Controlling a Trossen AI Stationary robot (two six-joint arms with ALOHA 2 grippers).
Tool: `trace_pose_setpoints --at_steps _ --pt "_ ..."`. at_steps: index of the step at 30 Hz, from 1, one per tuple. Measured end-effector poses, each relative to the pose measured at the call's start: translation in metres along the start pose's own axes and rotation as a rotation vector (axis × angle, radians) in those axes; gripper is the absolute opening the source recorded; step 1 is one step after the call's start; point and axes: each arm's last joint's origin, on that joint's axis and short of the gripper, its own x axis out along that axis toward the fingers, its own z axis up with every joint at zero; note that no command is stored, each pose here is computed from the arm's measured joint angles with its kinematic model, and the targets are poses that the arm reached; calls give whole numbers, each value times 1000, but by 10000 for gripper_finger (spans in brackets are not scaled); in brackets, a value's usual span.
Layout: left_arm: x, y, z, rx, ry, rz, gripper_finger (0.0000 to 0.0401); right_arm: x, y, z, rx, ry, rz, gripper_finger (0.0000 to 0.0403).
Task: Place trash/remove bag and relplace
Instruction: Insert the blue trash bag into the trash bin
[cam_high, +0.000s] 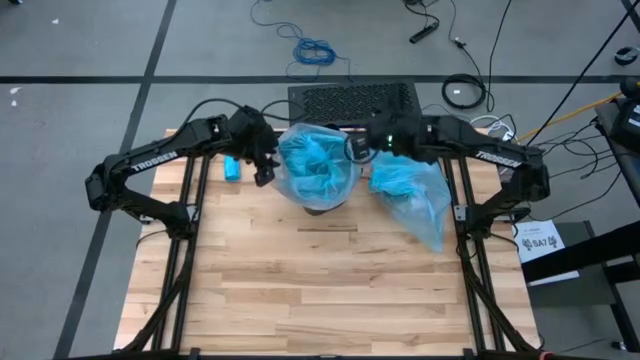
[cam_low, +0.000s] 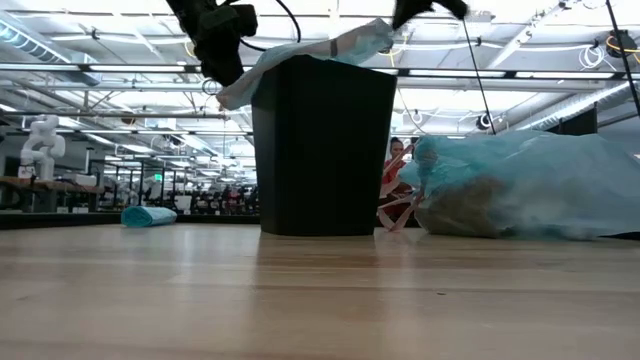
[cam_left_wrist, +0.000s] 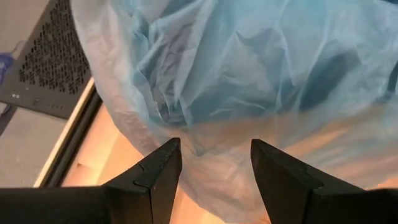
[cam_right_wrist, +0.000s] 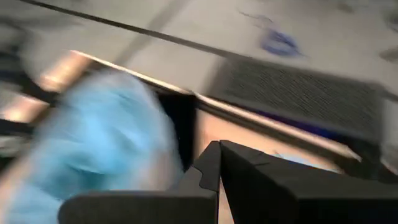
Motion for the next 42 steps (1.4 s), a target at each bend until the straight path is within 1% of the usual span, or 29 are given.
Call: trace_pose_setpoints --at_steps 3,5,6,7,10,13,15,17,22,25,27,31,33,38,42 --pt "0 2 1 -6 -18 9 196 1 9 17 -38 -42 214 0" --pt "0 5 2 -13 -24 15 196 4 13 22 -44 -7 356 0" --pt "0 5 2 -15 -29 19 196 6 15 22 -48 27 401 0" --pt "-1 6 3 -17 -37 22 196 10 15 19 -54 74 416 0" --pt "-1 7 3 -18 -38 25 196 22 11 7 -62 235 362 0" --pt "-4 7 6 -17 -50 26 196 28 3 -4 -49 361 259 0" --pt "-5 7 7 -17 -55 26 196 31 1 -9 -50 411 212 0" --pt "-6 7 7 -20 -56 26 196 33 0 -12 -57 437 189 0" --pt "-6 6 6 -79 -45 15 196 45 6 -17 -61 463 165 0" --pt "-6 4 4 -121 -31 -30 196 59 11 -24 -64 509 119 0" --pt "-6 3 3 -124 -12 -57 196 67 14 -28 -75 530 95 0" --pt "-4 2 -3 -130 46 -70 196 75 16 -33 -76 546 55 0" --pt "-4 2 -5 -136 72 -73 196 73 15 -32 -76 531 51 0" --pt "-5 1 -6 -156 85 -76 196 56 12 -23 -50 461 109 0" --pt "-5 1 -6 -148 83 -76 196 46 6 -19 -44 428 85 0"
